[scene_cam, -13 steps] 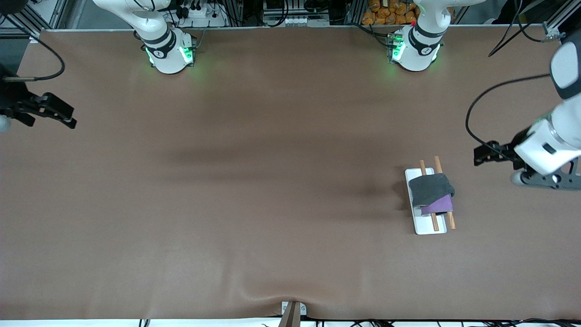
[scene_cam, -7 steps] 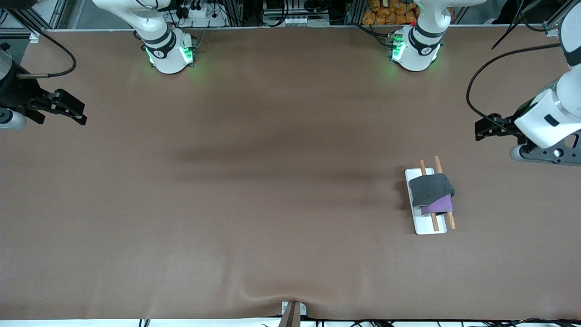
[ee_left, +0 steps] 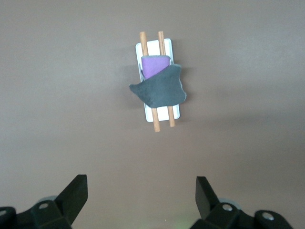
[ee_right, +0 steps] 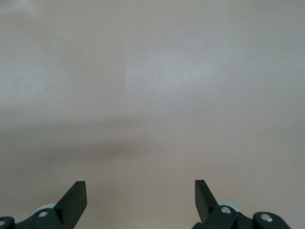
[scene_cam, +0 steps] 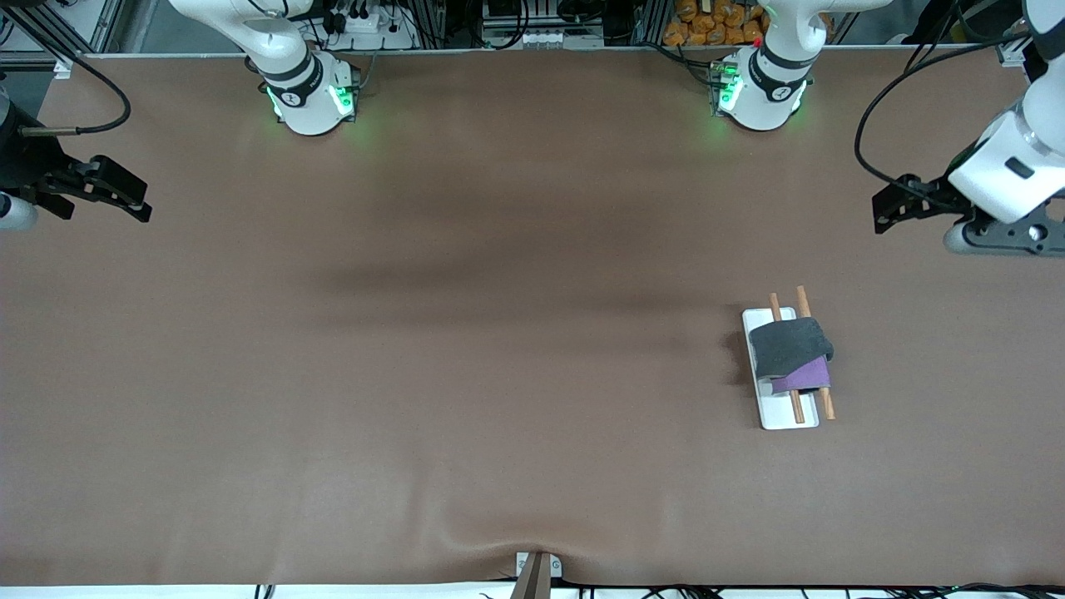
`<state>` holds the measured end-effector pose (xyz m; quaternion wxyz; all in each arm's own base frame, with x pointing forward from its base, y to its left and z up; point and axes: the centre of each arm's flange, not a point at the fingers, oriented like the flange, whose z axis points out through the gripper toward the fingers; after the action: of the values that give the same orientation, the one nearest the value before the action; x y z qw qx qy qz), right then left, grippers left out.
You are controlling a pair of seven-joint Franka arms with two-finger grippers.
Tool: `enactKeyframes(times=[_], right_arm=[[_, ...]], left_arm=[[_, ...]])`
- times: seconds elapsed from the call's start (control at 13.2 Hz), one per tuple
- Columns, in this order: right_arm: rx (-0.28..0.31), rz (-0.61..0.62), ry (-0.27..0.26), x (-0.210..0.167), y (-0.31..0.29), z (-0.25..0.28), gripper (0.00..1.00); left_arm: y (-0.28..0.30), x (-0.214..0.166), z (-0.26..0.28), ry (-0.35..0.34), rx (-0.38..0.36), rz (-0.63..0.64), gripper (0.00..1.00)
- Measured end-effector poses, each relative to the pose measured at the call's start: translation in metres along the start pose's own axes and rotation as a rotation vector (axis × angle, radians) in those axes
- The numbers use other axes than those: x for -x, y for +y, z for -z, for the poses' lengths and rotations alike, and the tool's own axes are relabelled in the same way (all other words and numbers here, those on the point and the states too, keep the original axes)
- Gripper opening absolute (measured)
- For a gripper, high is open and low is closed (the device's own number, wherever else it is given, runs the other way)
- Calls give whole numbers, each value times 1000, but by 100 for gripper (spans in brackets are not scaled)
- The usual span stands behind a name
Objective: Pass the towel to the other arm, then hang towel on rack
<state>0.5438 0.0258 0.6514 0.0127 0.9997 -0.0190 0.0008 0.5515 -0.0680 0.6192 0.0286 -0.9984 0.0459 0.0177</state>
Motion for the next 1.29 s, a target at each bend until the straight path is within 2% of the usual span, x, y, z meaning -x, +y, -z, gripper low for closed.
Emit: enactKeyframes(times=[0.53,0.98,1.29], right_arm=[[0,-3,-2,0,2,0,100],[0,-7,-4,0,4,0,100],[1,-33,-28,1,18,-3,100]], left_arm=[[-44,32,4,4,26,91,100],[-17,32,6,6,27,79,100],[-14,33,11,9,26,72,100]])
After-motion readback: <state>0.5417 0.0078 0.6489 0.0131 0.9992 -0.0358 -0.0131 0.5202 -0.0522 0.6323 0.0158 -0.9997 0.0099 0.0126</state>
